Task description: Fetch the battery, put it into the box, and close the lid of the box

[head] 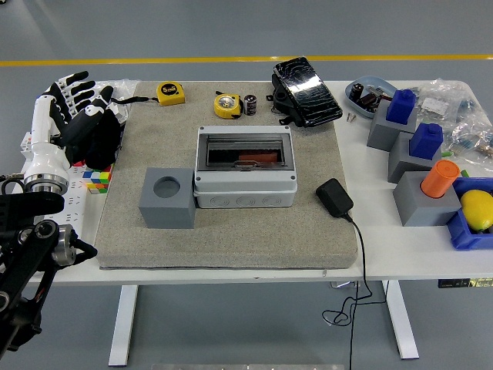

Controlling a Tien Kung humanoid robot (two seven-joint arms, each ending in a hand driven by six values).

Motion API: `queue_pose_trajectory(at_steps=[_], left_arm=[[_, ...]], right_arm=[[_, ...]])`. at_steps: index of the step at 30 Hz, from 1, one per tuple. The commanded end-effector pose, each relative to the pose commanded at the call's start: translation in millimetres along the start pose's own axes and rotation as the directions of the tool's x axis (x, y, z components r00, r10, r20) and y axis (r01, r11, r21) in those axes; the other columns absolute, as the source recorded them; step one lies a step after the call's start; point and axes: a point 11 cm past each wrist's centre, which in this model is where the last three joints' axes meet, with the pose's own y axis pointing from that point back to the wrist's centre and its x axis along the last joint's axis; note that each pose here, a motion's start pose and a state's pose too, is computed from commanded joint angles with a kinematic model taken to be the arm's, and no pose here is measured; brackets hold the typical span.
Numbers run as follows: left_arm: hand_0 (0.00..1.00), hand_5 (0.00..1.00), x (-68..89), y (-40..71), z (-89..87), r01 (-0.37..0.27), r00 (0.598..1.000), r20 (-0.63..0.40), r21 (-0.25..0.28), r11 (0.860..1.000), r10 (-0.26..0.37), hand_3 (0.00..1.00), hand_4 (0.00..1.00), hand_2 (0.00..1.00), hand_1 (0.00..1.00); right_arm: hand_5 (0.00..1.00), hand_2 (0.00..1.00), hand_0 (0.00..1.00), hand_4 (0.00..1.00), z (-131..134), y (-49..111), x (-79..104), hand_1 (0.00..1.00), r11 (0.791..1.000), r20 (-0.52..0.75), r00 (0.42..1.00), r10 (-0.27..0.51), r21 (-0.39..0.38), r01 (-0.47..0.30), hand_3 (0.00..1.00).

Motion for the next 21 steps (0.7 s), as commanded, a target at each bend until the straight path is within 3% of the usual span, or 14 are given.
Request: queue_pose_trajectory(at_steps=[21], left_arm=[[0.74, 0.334, -1.0, 0.3, 1.1, 0.004, 1.0, 0.001, -0.004, 1.0, -0.004, 0.701, 0.882, 0.716, 0.734]], right_arm=[[0.548, 0.664, 0.634, 0.984, -0.2, 0.1, 1.2, 0.646, 1.0, -0.002, 1.0, 0.003, 0.0, -0.003, 0.573]])
